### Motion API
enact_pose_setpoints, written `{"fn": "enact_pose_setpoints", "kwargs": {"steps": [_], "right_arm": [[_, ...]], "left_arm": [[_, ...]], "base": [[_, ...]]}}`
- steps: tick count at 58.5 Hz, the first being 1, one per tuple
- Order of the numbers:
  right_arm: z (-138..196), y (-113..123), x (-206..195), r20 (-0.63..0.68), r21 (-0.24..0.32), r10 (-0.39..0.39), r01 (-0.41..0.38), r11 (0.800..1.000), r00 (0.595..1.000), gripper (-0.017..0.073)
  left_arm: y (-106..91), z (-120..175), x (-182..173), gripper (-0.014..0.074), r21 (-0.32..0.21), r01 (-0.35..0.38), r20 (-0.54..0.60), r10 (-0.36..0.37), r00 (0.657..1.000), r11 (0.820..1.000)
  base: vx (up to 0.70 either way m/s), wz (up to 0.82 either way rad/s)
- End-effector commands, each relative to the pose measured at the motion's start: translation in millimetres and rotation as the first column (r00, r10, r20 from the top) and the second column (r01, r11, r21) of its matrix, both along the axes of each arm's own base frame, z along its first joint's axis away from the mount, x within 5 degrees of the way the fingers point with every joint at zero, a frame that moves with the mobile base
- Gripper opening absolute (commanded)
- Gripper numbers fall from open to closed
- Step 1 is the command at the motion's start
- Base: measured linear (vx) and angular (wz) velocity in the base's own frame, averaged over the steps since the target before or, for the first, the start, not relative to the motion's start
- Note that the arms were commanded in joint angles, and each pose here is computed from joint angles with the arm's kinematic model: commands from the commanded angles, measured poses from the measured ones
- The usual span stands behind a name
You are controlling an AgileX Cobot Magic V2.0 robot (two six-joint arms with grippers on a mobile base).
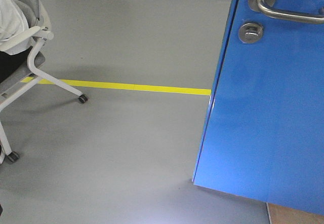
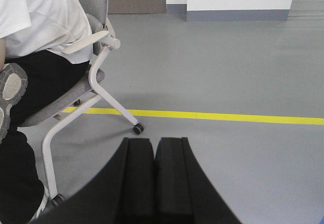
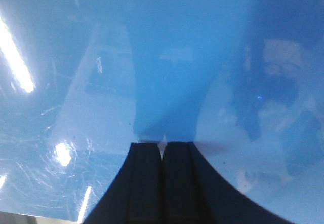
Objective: Move to blue door and open it
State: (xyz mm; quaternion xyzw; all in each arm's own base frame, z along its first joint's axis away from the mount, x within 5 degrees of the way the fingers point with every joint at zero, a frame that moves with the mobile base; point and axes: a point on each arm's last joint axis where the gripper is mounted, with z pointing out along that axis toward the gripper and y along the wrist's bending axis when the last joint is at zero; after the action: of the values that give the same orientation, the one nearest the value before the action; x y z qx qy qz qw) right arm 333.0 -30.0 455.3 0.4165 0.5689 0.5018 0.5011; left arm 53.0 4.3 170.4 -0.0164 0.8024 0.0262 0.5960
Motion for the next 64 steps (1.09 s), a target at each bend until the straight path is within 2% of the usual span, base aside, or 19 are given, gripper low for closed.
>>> {"fn": "enact_pose_setpoints", "kwargs": {"steps": [1, 4, 6, 10, 12, 15, 16, 18, 19, 21, 25, 27, 29, 31, 36, 44, 47, 55, 64], "right_arm": [[22.2, -7.1, -14.3, 0.084, -0.092, -0.095, 0.103, 0.99, 0.992, -0.0004], [25.7, -3.5, -20.9, 0.088, -0.196, -0.083, 0.099, 0.976, 0.993, -0.0004], [28.2, -0.7, -26.0, 0.091, -0.283, -0.078, 0.101, 0.954, 0.993, -0.0004], [32.0, 4.3, -35.4, 0.094, -0.464, -0.072, 0.108, 0.879, 0.993, -0.0004], [32.4, 7.8, -39.7, 0.084, -0.559, -0.06, 0.097, 0.823, 0.995, -0.0004], [32.3, 13.5, -46.4, 0.061, -0.702, -0.041, 0.072, 0.709, 0.997, -0.0004], [32.2, 15.7, -49.7, 0.048, -0.755, -0.035, 0.059, 0.653, 0.998, -0.0004], [32.0, 19.9, -54.4, 0.029, -0.817, -0.023, 0.037, 0.575, 0.999, -0.0004], [32.1, 21.0, -58.2, 0.014, -0.854, -0.023, 0.024, 0.52, 1.0, -0.0004], [32.3, 25.1, -63.5, -0.005, -0.895, -0.016, 0.003, 0.447, 1.0, -0.0004], [31.3, 30.0, -78.9, -0.036, -0.959, -0.026, -0.027, 0.281, 0.999, -0.0004], [28.5, 32.0, -86.5, -0.033, -0.974, -0.03, -0.025, 0.224, 0.999, -0.0004], [24.9, 33.4, -92.9, -0.03, -0.981, -0.03, -0.024, 0.19, 0.999, -0.0004], [18.9, 33.4, -100.9, -0.027, -0.987, -0.033, -0.022, 0.162, 0.999, -0.0004], [-1.6, 31.9, -121.7, -0.008, -0.992, -0.038, -0.003, 0.13, 0.999, -0.0004], [-44.3, 29.9, -157.3, 0.014, -0.998, -0.039, 0.016, 0.06, 0.999, -0.0004], [-69.3, 29.3, -166.7, -0.02, -0.999, -0.04, -0.019, 0.035, 0.999, -0.0004], [-129.4, 29.1, -195.1, -0.089, -0.996, -0.033, -0.088, 0.024, 0.996, -0.0004], [-174.4, 27.0, -221.0, -0.009, -0.999, -0.041, -0.007, 0.033, 0.999, -0.0004]], "left_arm": [[-0.6, 18.7, 0.0, 0.0071, 0.003, 0.006, 0.128, -0.006, 0.992, 1.0], [-0.6, 18.7, 0.0, 0.0071, 0.003, 0.006, 0.128, -0.006, 0.992, 1.0], [-0.6, 18.7, 0.0, 0.0071, 0.003, 0.006, 0.128, -0.006, 0.992, 1.0], [-0.6, 18.7, 0.0, 0.0071, 0.003, 0.006, 0.128, -0.006, 0.992, 1.0], [-0.6, 18.7, 0.0, 0.0071, 0.003, 0.006, 0.128, -0.006, 0.992, 1.0], [-0.6, 18.7, 0.0, 0.0071, 0.003, 0.006, 0.128, -0.006, 0.992, 1.0], [-0.6, 18.7, 0.0, 0.0071, 0.003, 0.006, 0.128, -0.006, 0.992, 1.0], [-0.6, 18.7, 0.0, 0.0071, 0.003, 0.006, 0.128, -0.006, 0.992, 1.0], [-0.6, 18.7, 0.0, 0.0071, 0.003, 0.006, 0.128, -0.006, 0.992, 1.0], [-0.6, 18.7, 0.0, 0.0071, 0.003, 0.006, 0.128, -0.006, 0.992, 1.0], [-0.6, 18.7, 0.0, 0.0071, 0.003, 0.006, 0.128, -0.006, 0.992, 1.0], [-0.6, 18.7, 0.0, 0.0071, 0.003, 0.006, 0.128, -0.006, 0.992, 1.0], [-0.6, 18.7, 0.0, 0.0071, 0.003, 0.006, 0.128, -0.006, 0.992, 1.0], [-0.6, 18.7, 0.0, 0.0071, 0.003, 0.006, 0.128, -0.006, 0.992, 1.0], [-0.6, 18.7, 0.0, 0.0071, 0.003, 0.006, 0.128, -0.006, 0.992, 1.0], [-0.6, 18.7, 0.0, 0.0071, 0.003, 0.006, 0.128, -0.006, 0.992, 1.0], [-0.6, 18.7, 0.0, 0.0071, 0.003, 0.006, 0.128, -0.006, 0.992, 1.0], [-0.6, 18.7, 0.0, 0.0071, 0.003, 0.006, 0.128, -0.006, 0.992, 1.0], [-0.6, 18.7, 0.0, 0.0071, 0.003, 0.006, 0.128, -0.006, 0.992, 1.0]], "base": [[0.0, 0.0], [0.0, 0.0], [0.0, 0.0], [0.0, 0.0], [0.0, 0.0], [0.0, 0.0], [0.0, 0.0], [0.0, 0.0], [0.0, 0.0], [0.0, 0.0], [0.0, 0.0], [0.0, 0.0], [0.0, 0.0], [0.0, 0.0], [0.0, 0.0], [0.0, 0.0], [0.0, 0.0], [0.0, 0.0], [0.0, 0.0]]}}
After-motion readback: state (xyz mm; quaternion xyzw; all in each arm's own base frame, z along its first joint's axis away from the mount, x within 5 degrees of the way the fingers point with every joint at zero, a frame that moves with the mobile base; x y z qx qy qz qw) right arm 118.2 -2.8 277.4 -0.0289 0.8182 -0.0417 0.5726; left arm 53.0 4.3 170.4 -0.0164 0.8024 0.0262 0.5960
